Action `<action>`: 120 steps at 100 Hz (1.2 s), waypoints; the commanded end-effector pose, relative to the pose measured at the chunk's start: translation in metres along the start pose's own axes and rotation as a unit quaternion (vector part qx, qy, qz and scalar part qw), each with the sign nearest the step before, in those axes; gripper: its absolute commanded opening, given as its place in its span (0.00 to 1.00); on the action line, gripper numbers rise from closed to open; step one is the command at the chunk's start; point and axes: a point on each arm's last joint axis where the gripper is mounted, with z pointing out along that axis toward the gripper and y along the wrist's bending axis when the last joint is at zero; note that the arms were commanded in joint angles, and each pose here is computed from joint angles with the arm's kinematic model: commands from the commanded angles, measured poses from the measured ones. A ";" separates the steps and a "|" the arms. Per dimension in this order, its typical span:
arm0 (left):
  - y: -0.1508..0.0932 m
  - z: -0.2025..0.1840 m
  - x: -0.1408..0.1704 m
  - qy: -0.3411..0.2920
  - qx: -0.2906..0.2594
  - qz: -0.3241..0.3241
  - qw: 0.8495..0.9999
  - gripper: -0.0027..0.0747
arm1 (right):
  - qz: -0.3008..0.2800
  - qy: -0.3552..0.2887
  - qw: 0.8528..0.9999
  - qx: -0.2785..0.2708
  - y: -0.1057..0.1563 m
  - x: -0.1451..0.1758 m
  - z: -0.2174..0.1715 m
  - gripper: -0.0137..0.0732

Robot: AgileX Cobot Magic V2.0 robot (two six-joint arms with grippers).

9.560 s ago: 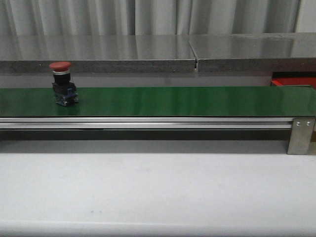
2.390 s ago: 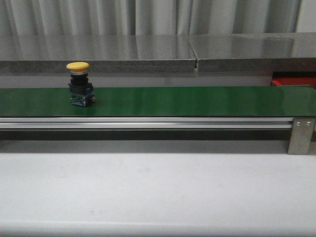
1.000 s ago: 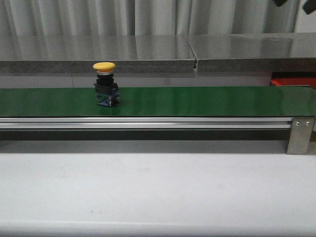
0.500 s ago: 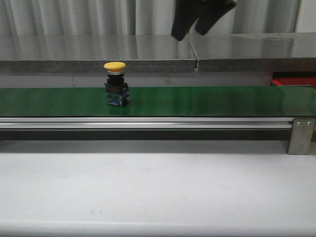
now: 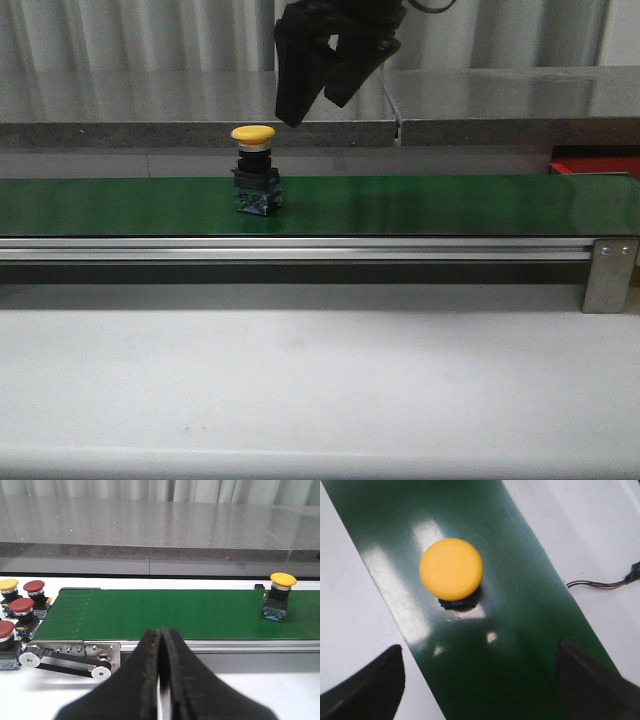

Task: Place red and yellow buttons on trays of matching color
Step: 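Move the right gripper down over the yellow button on the belt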

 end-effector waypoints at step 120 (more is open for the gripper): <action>0.000 -0.002 -0.016 -0.049 -0.002 -0.006 0.999 0.01 | -0.007 0.008 0.998 0.061 -0.003 -0.004 -0.038 0.85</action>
